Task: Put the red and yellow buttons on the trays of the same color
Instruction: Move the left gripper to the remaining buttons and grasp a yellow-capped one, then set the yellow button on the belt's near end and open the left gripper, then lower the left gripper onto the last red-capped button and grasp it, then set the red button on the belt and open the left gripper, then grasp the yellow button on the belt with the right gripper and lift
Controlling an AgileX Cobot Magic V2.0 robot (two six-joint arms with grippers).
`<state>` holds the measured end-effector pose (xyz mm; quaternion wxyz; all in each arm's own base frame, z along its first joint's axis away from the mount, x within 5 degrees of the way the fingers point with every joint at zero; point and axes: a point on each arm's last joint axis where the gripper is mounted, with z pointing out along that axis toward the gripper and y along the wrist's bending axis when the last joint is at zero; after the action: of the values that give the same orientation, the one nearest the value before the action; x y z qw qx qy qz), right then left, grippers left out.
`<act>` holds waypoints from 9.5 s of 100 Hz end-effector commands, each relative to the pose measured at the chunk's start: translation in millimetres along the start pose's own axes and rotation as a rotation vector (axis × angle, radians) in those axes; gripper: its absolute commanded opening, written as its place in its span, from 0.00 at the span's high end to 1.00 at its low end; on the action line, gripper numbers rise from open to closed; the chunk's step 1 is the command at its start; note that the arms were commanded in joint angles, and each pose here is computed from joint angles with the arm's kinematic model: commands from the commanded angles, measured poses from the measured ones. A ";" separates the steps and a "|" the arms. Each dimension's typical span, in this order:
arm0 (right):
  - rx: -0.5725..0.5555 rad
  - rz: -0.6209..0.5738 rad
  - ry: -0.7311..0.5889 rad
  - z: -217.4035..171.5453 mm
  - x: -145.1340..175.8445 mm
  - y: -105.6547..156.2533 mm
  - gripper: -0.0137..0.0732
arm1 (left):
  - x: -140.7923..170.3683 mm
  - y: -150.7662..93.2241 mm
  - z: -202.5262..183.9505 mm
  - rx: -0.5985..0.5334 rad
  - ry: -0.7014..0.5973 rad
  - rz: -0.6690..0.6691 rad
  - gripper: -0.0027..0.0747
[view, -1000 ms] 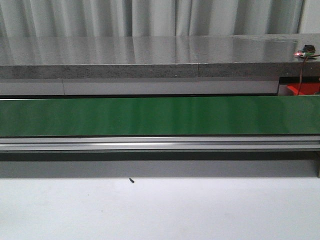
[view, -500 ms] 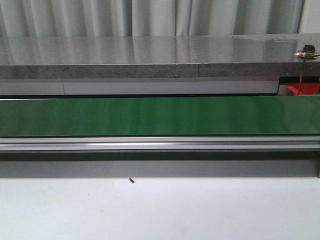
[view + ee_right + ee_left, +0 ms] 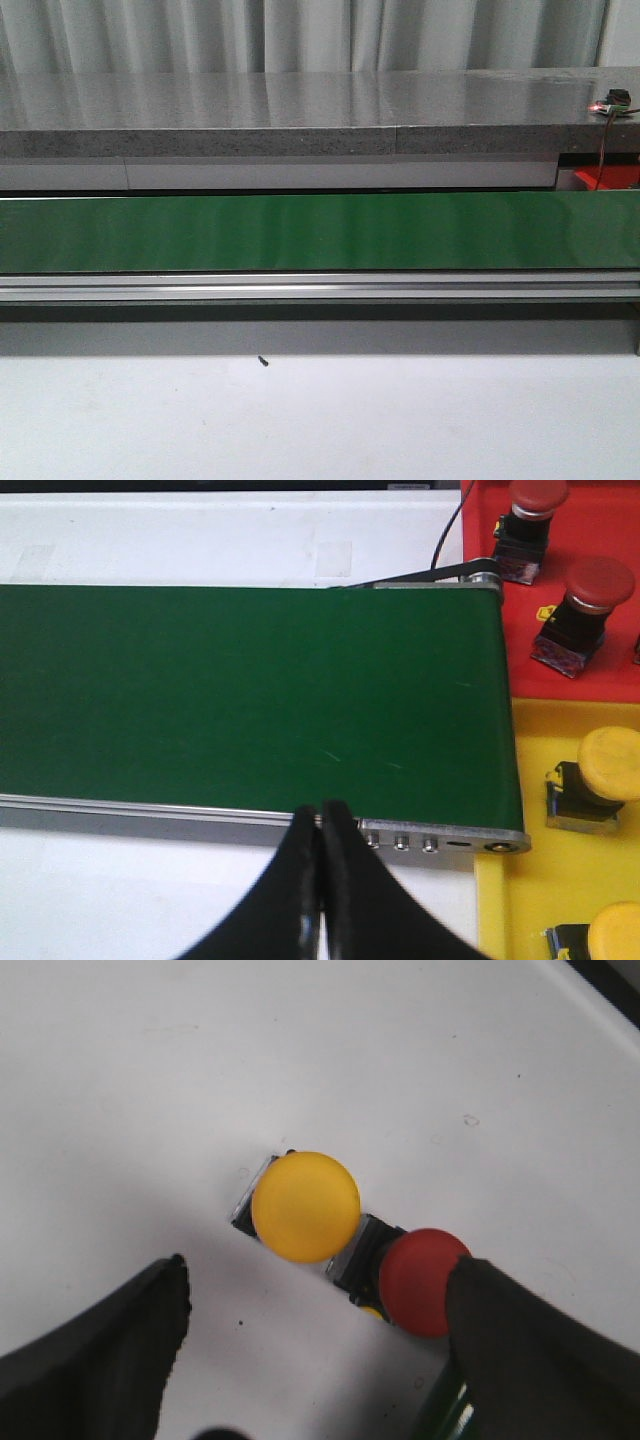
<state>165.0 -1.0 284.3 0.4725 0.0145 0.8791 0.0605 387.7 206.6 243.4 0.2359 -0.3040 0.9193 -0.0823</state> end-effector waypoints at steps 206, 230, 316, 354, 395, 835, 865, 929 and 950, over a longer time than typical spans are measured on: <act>0.008 -0.003 -0.071 -5.2 -11.6 0.3 0.98 | 75.3 -101.9 -56.0 0.124 -0.052 0.303 0.72; 0.009 -0.003 -0.072 -5.2 -11.6 0.2 0.98 | 77.8 -103.2 -51.4 0.124 -0.032 0.307 0.70; 0.008 0.000 -0.072 -5.2 -11.7 0.3 0.98 | 68.5 -101.1 -99.5 0.225 -0.192 0.278 0.24; 0.009 0.000 -0.075 -5.3 -11.9 0.2 0.98 | 38.8 -56.4 -68.3 0.119 -0.209 0.145 0.24; 0.009 0.000 -0.075 -5.3 -11.9 0.2 0.98 | 10.8 -48.8 -8.9 0.111 -0.131 0.069 0.24; -0.223 -0.190 0.087 24.9 -87.9 51.3 0.85 | 274.4 -80.2 -205.0 0.371 -0.406 0.661 0.99; -0.345 -0.293 0.158 55.3 -111.1 95.3 0.28 | 274.7 -80.0 -204.9 0.371 -0.401 0.662 0.99; -0.462 -0.420 0.308 152.6 -125.6 171.0 0.26 | 274.8 -80.0 -204.8 0.371 -0.399 0.662 0.99; -0.447 -0.432 0.358 183.8 -115.5 174.2 0.26 | 274.8 -80.0 -204.8 0.371 -0.399 0.662 0.99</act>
<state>373.3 179.9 277.6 0.2598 -0.2844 0.9099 0.1536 134.8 -19.3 327.5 0.4354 0.0503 0.8932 -0.1000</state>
